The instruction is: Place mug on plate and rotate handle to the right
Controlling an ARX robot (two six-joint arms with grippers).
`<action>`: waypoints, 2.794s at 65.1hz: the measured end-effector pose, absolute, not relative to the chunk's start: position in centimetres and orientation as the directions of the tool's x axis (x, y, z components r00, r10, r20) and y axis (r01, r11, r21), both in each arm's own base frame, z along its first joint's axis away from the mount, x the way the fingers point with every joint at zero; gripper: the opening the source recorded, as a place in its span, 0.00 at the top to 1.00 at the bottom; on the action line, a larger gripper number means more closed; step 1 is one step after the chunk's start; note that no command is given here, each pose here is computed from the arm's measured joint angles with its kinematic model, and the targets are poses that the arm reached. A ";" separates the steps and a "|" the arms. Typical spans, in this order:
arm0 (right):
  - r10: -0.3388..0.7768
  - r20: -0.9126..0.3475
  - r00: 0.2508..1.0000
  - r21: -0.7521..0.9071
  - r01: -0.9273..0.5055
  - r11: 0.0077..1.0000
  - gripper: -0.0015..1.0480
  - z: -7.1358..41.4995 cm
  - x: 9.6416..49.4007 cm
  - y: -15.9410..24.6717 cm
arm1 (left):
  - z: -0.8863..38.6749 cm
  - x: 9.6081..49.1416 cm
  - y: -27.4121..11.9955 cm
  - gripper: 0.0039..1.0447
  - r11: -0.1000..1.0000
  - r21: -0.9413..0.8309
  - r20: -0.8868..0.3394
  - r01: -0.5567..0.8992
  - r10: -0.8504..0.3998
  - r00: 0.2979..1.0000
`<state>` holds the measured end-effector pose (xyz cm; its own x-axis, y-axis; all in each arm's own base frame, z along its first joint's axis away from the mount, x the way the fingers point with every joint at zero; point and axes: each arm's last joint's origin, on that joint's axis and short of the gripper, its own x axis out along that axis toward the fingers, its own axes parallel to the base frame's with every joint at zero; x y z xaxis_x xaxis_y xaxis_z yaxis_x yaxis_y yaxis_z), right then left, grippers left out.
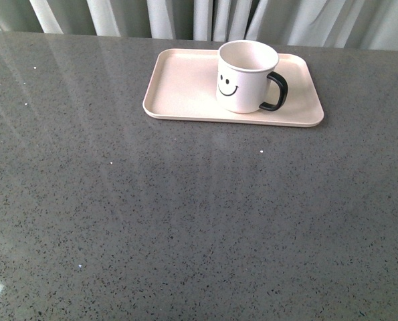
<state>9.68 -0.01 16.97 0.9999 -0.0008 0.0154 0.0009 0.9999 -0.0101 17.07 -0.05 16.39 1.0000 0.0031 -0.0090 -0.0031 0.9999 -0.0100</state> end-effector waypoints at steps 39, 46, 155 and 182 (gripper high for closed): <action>-0.001 0.015 1.000 -0.010 0.001 1.000 0.09 17.0 9.7 0.0 | 16.9 13.1 0.0 0.99 1.000 -0.009 0.006 0.003 -0.003 1.000; -0.001 0.015 1.000 -0.010 0.001 1.000 0.09 17.0 9.7 0.0 | 17.0 12.7 0.0 0.99 1.000 -0.009 0.009 0.004 -0.003 1.000; 0.168 -0.520 0.838 0.066 -0.157 0.985 0.09 22.8 20.6 -3.0 | 16.7 9.8 0.0 0.09 1.000 -0.006 -0.003 0.003 -0.003 1.000; 0.121 -0.687 0.716 0.033 -0.136 0.990 0.09 21.6 38.9 0.4 | 16.7 9.8 0.0 0.09 1.000 -0.005 -0.003 0.003 -0.003 1.000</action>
<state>38.89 0.41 21.62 0.7162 0.1209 -0.6873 -0.1358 0.9902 0.0327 9.79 -0.02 16.68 1.0000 -0.0027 -0.0029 0.0027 1.0000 -0.0052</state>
